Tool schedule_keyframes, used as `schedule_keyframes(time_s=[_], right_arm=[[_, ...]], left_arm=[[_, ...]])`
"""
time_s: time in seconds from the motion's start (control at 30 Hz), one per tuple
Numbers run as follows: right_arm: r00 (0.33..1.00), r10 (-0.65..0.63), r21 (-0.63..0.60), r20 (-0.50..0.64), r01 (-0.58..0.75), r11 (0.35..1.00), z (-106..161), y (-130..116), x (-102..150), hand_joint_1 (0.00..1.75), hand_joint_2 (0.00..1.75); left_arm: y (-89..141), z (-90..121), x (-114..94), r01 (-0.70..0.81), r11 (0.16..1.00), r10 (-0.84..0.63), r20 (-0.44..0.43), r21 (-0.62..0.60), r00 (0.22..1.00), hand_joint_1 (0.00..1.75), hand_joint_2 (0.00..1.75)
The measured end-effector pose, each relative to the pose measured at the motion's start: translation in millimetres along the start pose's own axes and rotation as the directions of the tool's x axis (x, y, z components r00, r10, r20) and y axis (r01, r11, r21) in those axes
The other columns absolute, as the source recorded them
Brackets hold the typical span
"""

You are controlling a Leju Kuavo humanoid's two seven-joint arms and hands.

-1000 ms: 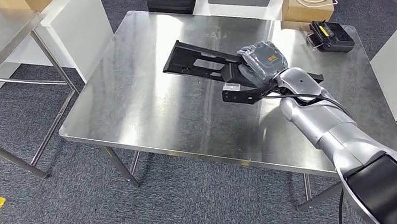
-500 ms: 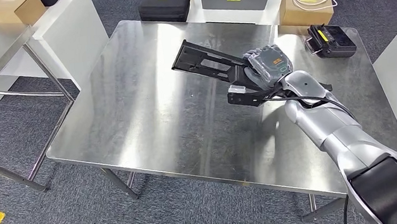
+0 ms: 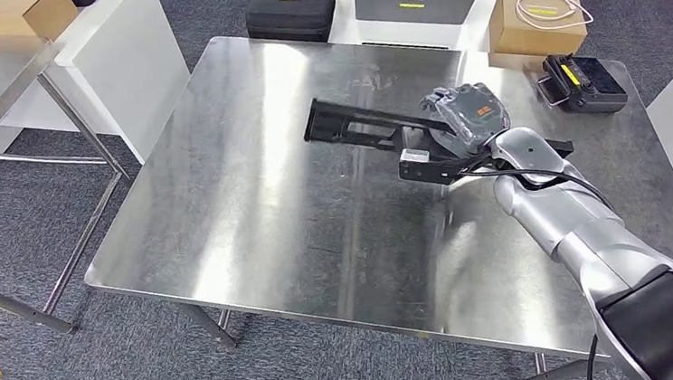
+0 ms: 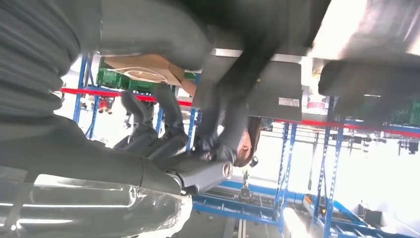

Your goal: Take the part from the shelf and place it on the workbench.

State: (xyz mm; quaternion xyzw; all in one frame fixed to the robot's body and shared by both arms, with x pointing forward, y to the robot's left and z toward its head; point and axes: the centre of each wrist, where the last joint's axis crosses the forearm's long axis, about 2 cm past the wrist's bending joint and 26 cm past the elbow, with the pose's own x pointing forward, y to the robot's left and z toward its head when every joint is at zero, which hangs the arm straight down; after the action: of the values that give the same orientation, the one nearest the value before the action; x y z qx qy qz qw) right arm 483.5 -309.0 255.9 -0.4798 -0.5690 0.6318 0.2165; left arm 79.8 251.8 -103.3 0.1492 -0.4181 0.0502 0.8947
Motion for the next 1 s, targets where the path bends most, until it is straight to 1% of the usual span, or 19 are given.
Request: schedule_keyframes(time_s=[0.13, 0.23, 0.43, 0.57, 0.87, 1.0], right_arm=[[1.000, 0.003, 0.012, -0.004, -0.003, 1.000, 3.9, 4.3, -2.2, 0.00, 1.75], [1.000, 0.004, 0.016, -0.011, -0.004, 1.000, 5.9, 5.5, -5.0, 0.00, 1.75], [0.999, -0.007, 0.019, -0.042, 0.008, 1.000, 11.6, 7.4, -14.2, 0.00, 1.75], [0.998, -0.018, 0.029, -0.061, 0.020, 0.999, 14.7, 8.8, -18.8, 0.00, 1.75], [0.995, -0.034, 0.061, -0.096, 0.040, 0.997, 16.0, 8.3, -23.9, 0.00, 1.75], [0.990, -0.064, 0.118, -0.127, 0.080, 0.990, 17.7, 10.6, -26.6, 0.00, 1.75]], left_arm=[[-1.2, -1.6, 2.2, -0.011, 1.000, 0.010, -0.053, -0.027, 0.999, 0.00, 0.00], [-1.6, -2.0, 2.7, -0.018, 0.999, 0.015, -0.072, -0.044, 0.997, 0.00, 0.00], [-1.9, -2.0, 2.5, -0.007, 0.996, -0.009, -0.169, -0.094, 0.986, 0.00, 0.00], [-2.1, -1.8, 2.3, 0.002, 0.992, -0.024, -0.179, -0.123, 0.984, 0.00, 0.00], [-1.5, -2.5, 2.6, -0.007, 0.991, -0.018, -0.186, -0.134, 0.982, 0.00, 0.00], [-1.1, -2.6, 2.5, -0.012, 0.991, -0.014, -0.186, -0.136, 0.982, 0.00, 0.00]])
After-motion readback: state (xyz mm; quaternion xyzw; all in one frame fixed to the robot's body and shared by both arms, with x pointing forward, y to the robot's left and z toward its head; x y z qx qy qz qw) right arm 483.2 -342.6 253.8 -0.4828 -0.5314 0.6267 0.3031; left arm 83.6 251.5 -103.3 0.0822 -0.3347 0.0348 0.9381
